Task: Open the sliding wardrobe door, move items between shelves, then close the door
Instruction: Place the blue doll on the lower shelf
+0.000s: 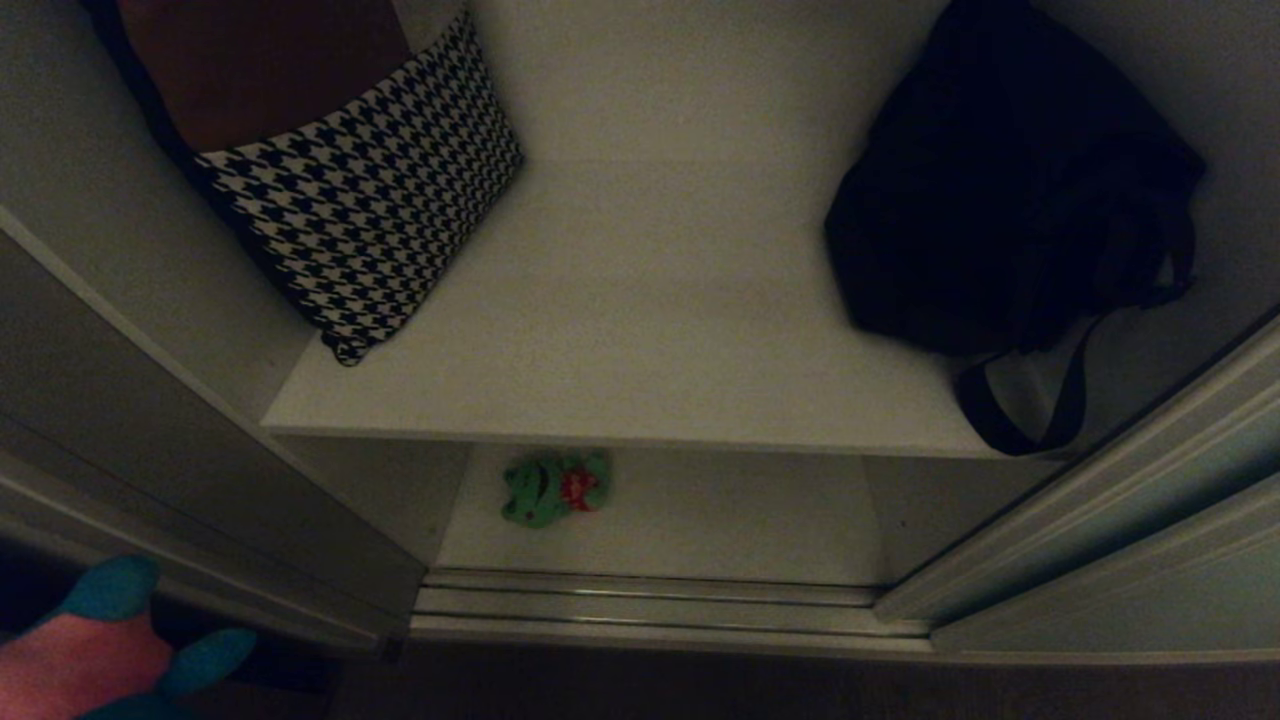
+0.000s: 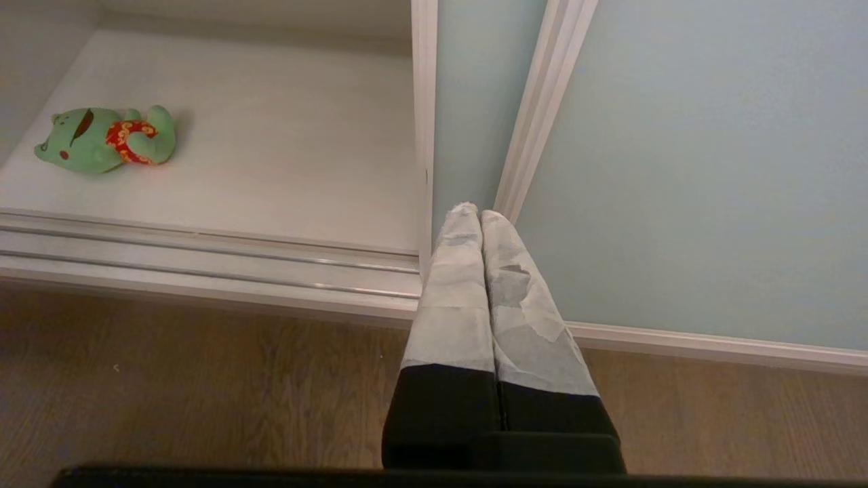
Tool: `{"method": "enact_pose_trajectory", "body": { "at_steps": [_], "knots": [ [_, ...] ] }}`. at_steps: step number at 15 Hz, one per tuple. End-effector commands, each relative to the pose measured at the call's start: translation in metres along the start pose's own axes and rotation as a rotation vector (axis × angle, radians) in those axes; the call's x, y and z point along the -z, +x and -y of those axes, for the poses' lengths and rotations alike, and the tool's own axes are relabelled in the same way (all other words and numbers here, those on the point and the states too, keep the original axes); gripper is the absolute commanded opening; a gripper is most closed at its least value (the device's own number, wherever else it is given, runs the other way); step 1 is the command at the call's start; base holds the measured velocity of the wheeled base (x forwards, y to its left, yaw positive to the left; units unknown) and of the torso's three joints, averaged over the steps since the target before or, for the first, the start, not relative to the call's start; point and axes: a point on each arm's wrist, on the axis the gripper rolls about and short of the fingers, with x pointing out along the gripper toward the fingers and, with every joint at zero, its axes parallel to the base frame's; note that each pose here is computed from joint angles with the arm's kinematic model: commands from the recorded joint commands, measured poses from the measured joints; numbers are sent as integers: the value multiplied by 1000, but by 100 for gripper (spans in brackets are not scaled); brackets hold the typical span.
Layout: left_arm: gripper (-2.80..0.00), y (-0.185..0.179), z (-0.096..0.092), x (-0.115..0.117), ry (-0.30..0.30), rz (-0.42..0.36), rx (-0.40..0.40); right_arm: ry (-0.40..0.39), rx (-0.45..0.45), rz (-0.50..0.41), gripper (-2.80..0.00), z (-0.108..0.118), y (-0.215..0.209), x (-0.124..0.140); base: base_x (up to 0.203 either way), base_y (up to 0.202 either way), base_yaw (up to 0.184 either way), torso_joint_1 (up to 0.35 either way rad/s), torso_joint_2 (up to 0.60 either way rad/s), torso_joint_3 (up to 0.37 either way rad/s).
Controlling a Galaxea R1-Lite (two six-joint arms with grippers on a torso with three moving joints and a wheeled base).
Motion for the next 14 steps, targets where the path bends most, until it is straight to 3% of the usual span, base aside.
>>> {"method": "enact_pose_trajectory", "body": {
  "at_steps": [1, 9, 14],
  "knots": [
    [-280, 0, 0, 0, 4, -4, 0, 0, -1, -1, -280, 0, 0, 0, 0, 0, 0, 0, 0, 0],
    [-280, 1, 0, 0, 9, -1, -1, 0, 0, 0, -280, 0, 0, 0, -8, 0, 0, 2, 0, 0],
    [-280, 1, 0, 0, 13, 1, -3, 0, -2, -1, -280, 0, 0, 0, -190, 0, 0, 1, 5, 2]
  ]
}}
